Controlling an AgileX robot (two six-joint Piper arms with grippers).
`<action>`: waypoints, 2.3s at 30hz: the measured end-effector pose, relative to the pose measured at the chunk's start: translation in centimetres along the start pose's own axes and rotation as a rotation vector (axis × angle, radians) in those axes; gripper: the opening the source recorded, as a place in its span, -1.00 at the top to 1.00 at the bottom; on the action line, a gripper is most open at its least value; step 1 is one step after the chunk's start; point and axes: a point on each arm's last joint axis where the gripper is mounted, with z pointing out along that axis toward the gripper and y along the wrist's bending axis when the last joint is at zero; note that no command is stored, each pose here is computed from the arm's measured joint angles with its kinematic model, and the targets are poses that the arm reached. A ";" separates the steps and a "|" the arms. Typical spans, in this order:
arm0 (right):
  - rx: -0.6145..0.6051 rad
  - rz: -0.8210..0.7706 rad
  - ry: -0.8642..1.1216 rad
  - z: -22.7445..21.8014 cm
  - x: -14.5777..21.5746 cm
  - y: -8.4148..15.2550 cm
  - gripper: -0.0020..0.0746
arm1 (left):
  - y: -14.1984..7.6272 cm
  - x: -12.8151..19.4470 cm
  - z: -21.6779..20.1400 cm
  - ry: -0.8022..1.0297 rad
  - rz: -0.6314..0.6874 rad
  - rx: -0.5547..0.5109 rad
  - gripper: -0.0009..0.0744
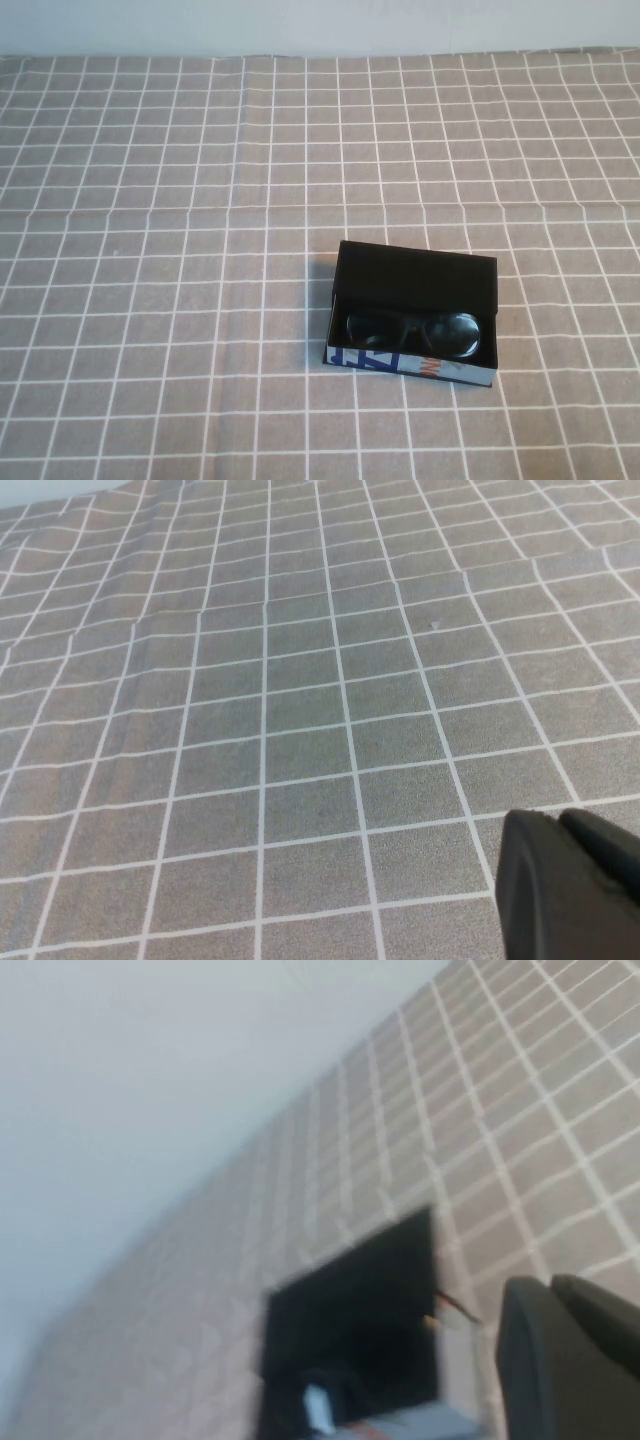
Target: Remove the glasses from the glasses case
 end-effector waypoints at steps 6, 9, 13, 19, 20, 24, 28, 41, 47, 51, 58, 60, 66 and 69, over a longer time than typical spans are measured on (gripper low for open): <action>-0.059 0.239 -0.070 0.0 -0.7 0.5 0.99 | 0.0 0.0 0.0 0.000 0.000 0.000 0.99; -0.057 0.261 -0.102 -0.1 -1.0 0.4 0.99 | 0.0 0.0 0.0 0.000 0.000 0.000 0.99; -0.053 0.204 -0.083 0.0 -0.8 0.4 0.99 | 0.0 0.0 0.0 0.000 0.000 0.000 0.99; -0.056 -0.073 0.028 -0.3 -2.1 2.8 0.99 | 0.0 0.0 0.0 0.000 0.000 0.000 0.99; -0.043 -0.135 0.047 -0.2 -2.9 3.5 0.99 | 0.0 0.0 0.0 0.000 0.000 0.000 0.99; 0.010 -0.413 0.161 0.9 -6.3 6.4 0.99 | 0.0 0.0 0.0 0.000 0.000 0.000 0.99; 0.025 -0.669 0.347 4.2 -9.2 8.4 0.99 | 0.0 0.0 0.0 0.000 0.000 0.000 0.99; -0.296 -1.092 0.940 18.6 -11.4 12.2 0.99 | 0.0 0.0 0.0 0.000 0.000 0.000 0.99; -0.356 -1.275 1.084 24.5 -8.6 14.0 0.99 | 0.0 0.0 0.0 0.000 0.000 0.000 0.99; -0.389 -1.368 1.200 27.3 -5.3 14.4 0.99 | 0.0 0.0 0.0 0.000 0.000 0.000 0.99; -0.449 -1.428 1.352 29.7 0.9 13.8 0.71 | 0.0 0.0 0.0 0.000 0.000 0.000 0.99; -0.456 -1.431 1.377 30.1 2.0 13.4 0.52 | 0.0 0.0 0.0 0.000 0.000 0.000 0.99; -0.451 -1.446 1.398 31.0 3.7 12.5 0.18 | 0.0 0.0 0.0 0.000 0.000 0.000 0.99; -0.450 -1.451 1.394 31.1 3.8 12.4 0.16 | 0.0 0.0 0.0 0.000 0.000 0.000 0.99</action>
